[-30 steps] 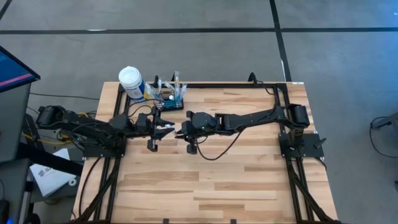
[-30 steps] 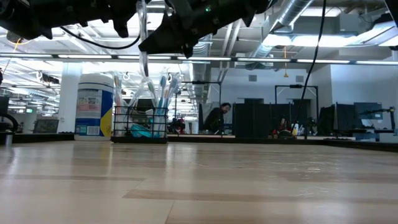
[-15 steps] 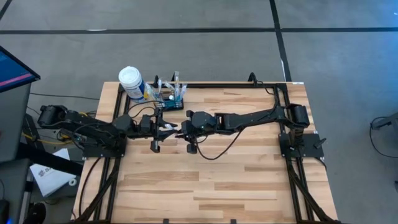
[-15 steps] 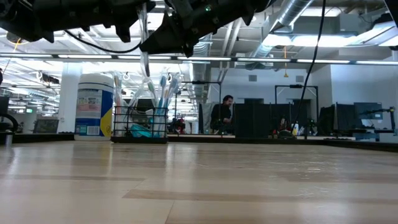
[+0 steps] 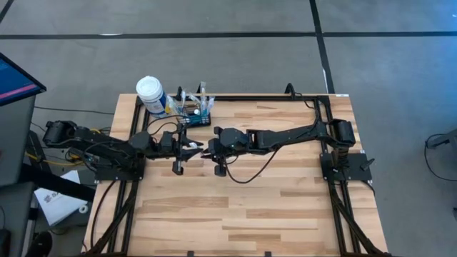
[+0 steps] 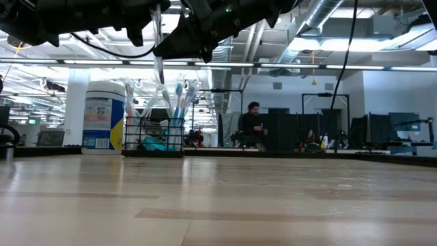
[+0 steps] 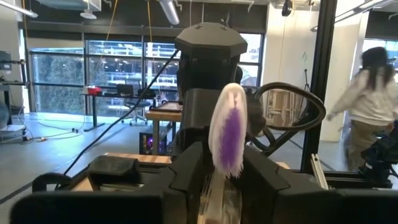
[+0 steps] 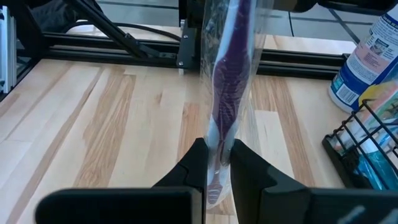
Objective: Pick & Place toothbrushing station
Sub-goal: Put the purple toothbrush into the black wire organizer
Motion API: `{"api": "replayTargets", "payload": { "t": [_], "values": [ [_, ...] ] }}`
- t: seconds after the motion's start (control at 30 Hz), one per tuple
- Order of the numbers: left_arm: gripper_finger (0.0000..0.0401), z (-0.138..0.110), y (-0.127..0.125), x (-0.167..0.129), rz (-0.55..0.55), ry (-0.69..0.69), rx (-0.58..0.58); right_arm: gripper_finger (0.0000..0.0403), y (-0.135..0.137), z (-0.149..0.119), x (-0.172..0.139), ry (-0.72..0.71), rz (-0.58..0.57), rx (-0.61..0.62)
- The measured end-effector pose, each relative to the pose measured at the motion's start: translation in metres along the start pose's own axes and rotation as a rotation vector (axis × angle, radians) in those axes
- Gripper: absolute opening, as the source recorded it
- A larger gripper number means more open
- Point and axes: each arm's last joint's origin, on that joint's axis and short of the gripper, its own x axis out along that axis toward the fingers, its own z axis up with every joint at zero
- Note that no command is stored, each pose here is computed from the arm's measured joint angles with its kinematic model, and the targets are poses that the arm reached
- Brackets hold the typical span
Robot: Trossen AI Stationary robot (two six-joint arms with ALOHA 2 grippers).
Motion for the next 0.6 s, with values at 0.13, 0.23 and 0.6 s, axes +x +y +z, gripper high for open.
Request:
{"api": "replayTargets", "payload": {
  "t": [0.13, 0.23, 0.6],
  "values": [
    [0.0039, 0.0, 0.0, 0.0, 0.0, 0.0, 0.003, 0.0031, 0.0, 0.0, 0.0, 0.0, 0.0, 0.0],
    [0.001, 0.0, 0.0, 0.0, 0.0, 0.001, 0.007, 0.0036, 0.0, 0.0, 0.0, 0.003, 0.003, 0.001],
    [0.0006, 0.005, 0.001, -0.002, 0.01, -0.03, 0.035, 0.0163, -0.011, -0.006, 0.0, 0.057, -0.017, -0.011]
  ]
}}
